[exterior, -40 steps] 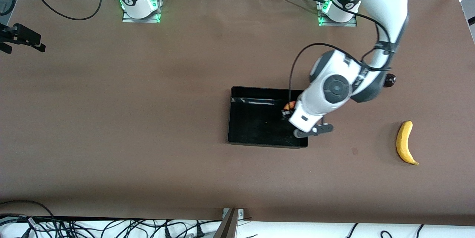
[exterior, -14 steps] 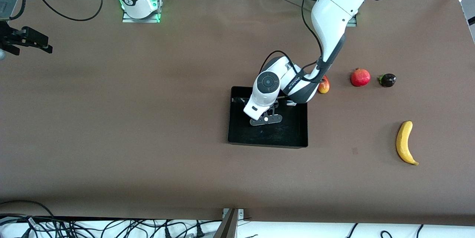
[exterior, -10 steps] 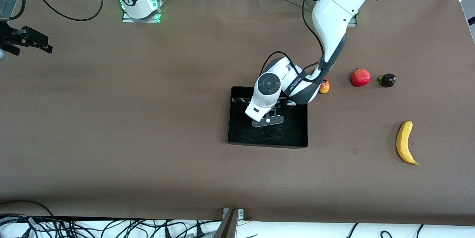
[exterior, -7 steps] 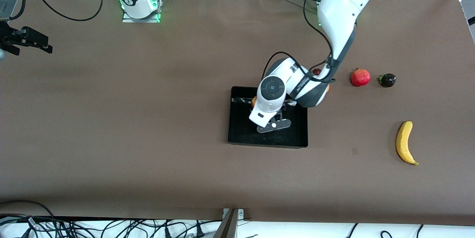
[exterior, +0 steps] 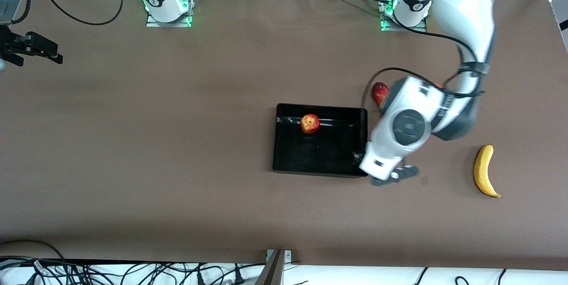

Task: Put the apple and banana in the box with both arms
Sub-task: 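Move the left gripper over the yellow banana, then lower the left gripper and grasp the banana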

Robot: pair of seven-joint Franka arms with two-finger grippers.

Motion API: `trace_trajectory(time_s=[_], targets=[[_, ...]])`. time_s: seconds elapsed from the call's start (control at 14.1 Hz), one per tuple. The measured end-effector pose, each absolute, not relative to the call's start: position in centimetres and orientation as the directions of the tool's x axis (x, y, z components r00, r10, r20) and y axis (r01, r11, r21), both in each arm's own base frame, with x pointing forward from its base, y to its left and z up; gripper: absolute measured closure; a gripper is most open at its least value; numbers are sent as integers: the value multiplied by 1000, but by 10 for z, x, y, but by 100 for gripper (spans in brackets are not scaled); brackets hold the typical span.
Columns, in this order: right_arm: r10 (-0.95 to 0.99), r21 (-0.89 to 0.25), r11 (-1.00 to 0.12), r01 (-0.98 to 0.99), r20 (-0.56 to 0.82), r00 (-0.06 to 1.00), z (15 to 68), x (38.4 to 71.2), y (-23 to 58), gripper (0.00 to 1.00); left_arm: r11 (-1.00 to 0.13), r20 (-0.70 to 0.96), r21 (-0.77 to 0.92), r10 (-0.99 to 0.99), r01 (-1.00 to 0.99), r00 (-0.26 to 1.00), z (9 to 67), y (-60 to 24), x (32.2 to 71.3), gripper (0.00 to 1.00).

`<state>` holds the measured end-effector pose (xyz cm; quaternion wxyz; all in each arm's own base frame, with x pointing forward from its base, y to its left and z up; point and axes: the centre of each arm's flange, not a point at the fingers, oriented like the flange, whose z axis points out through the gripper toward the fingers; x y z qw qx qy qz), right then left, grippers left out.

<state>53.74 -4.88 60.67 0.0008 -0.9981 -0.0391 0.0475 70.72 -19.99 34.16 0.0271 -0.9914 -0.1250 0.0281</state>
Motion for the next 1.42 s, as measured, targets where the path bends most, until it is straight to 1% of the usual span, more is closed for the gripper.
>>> trace_trajectory(time_s=[0.21,0.43,0.71,0.92,1.13,1.42], targets=[[78,-6,-997,78,-95,992,607,537,-49,0,-988,-64,-48,149,146,987,341,-83,730,0],[78,-6,-997,78,-95,992,607,537,-49,0,-995,-65,-35,92,90,994,341,0,735,0],[78,-6,-997,78,-95,992,607,537,-49,0,-998,-31,-60,0,-2,1000,343,58,738,0],[78,-6,-997,78,-95,992,607,537,-49,0,-992,12,-64,-107,-106,994,334,96,740,0],[78,-6,-997,78,-95,992,607,537,-49,0,-981,39,-63,-186,-183,982,304,139,736,0],[78,-6,-997,78,-95,992,607,537,-49,0,-972,35,-51,-231,-230,972,263,179,726,0]])
